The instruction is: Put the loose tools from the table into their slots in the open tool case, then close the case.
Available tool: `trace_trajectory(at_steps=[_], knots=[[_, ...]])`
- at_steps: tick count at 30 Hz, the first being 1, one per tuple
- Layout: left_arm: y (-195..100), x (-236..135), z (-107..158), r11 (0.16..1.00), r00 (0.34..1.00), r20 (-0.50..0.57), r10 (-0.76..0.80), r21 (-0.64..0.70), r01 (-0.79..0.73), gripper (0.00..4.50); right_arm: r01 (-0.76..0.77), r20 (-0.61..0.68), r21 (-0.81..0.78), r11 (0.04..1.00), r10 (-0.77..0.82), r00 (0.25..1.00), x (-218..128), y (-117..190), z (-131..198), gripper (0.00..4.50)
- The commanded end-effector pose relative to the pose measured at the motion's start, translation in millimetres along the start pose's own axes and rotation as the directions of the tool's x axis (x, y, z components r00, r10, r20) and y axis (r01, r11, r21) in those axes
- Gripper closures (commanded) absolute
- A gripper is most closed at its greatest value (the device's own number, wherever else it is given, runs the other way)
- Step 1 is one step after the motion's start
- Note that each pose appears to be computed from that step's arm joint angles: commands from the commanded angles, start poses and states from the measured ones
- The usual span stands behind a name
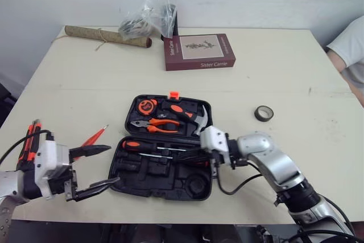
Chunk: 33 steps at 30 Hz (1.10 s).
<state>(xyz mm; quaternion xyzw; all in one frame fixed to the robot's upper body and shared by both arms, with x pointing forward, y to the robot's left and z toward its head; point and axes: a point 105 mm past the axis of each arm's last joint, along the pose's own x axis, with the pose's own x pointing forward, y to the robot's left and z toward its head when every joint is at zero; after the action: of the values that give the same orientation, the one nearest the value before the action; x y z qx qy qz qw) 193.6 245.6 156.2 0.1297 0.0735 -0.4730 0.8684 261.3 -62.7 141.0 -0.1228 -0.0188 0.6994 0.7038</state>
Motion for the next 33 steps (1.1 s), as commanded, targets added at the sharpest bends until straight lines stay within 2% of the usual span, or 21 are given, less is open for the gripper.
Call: trace_trajectory(at_steps=[1,3,4,6,8,10,11,13,14,16,19,22,25,28,29,31,33], knots=[[17,-38,-3,0.987,0.986,-0.023,0.162,-0.015,-0.163,0.00,0.091,0.043,-0.005,0.996,-0.090,0.995,-51,-9,23,4.17],[35,-75,-7,0.927,0.929,-0.002,0.371,-0.049,-0.371,0.00,0.223,-0.049,-0.048,0.974,-0.225,0.973,-94,-17,11,3.62],[40,-88,-8,0.897,0.899,0.009,0.437,-0.069,-0.436,0.00,0.259,-0.088,-0.066,0.964,-0.264,0.961,-107,-17,7,3.10],[45,-125,-17,0.801,0.807,0.000,0.590,-0.131,-0.585,0.00,0.424,-0.098,-0.126,0.897,-0.436,0.895,-152,-27,6,2.11],[46,-158,-27,0.697,0.709,-0.038,0.704,-0.152,-0.701,0.00,0.534,-0.090,-0.188,0.825,-0.556,0.827,-190,-30,9,1.27],[49,-203,-39,0.543,0.556,-0.095,0.826,-0.132,-0.829,0.00,0.563,-0.209,-0.190,0.804,-0.594,0.777,-224,-20,-9,0.22],[50,-229,-43,0.449,0.460,-0.118,0.880,-0.111,-0.887,0.00,0.601,-0.263,-0.186,0.778,-0.628,0.732,-243,-15,-18,0.09],[49,-267,-48,0.312,0.322,-0.145,0.935,-0.086,-0.946,0.00,0.688,-0.326,-0.173,0.705,-0.700,0.635,-280,-6,-29,0.09],[49,-277,-48,0.277,0.285,-0.151,0.946,-0.077,-0.958,0.00,0.712,-0.346,-0.160,0.684,-0.714,0.609,-291,-2,-33,0.09],[47,-289,-50,0.248,0.255,-0.178,0.950,-0.060,-0.967,0.00,0.757,-0.421,-0.177,0.629,-0.744,0.519,-319,13,-43,0.09],[42,-298,-59,0.239,0.239,-0.240,0.941,-0.030,-0.971,0.00,0.814,-0.445,-0.195,0.548,-0.789,0.425,-344,30,-50,0.09],[42,-294,-62,0.251,0.250,-0.245,0.937,-0.028,-0.968,0.00,0.829,-0.446,-0.166,0.534,-0.790,0.420,-345,38,-59,0.09],[47,-270,-59,0.353,0.354,-0.214,0.911,-0.043,-0.935,0.00,0.813,-0.371,-0.139,0.565,-0.791,0.486,-325,30,-58,0.09],[52,-236,-45,0.493,0.499,-0.144,0.855,-0.076,-0.867,0.00,0.752,-0.230,-0.120,0.648,-0.755,0.614,-289,16,-43,0.09],[53,-218,-38,0.565,0.572,-0.115,0.812,-0.090,-0.820,0.00,0.725,-0.166,-0.115,0.679,-0.733,0.660,-272,10,-35,0.09],[55,-187,-29,0.682,0.690,-0.101,0.717,-0.105,-0.724,0.00,0.650,-0.056,-0.117,0.751,-0.658,0.751,-237,4,-18,0.09],[58,-160,-23,0.764,0.772,-0.100,0.627,-0.112,-0.635,0.00,0.579,0.055,-0.119,0.806,-0.577,0.815,-207,2,0,0.09]])
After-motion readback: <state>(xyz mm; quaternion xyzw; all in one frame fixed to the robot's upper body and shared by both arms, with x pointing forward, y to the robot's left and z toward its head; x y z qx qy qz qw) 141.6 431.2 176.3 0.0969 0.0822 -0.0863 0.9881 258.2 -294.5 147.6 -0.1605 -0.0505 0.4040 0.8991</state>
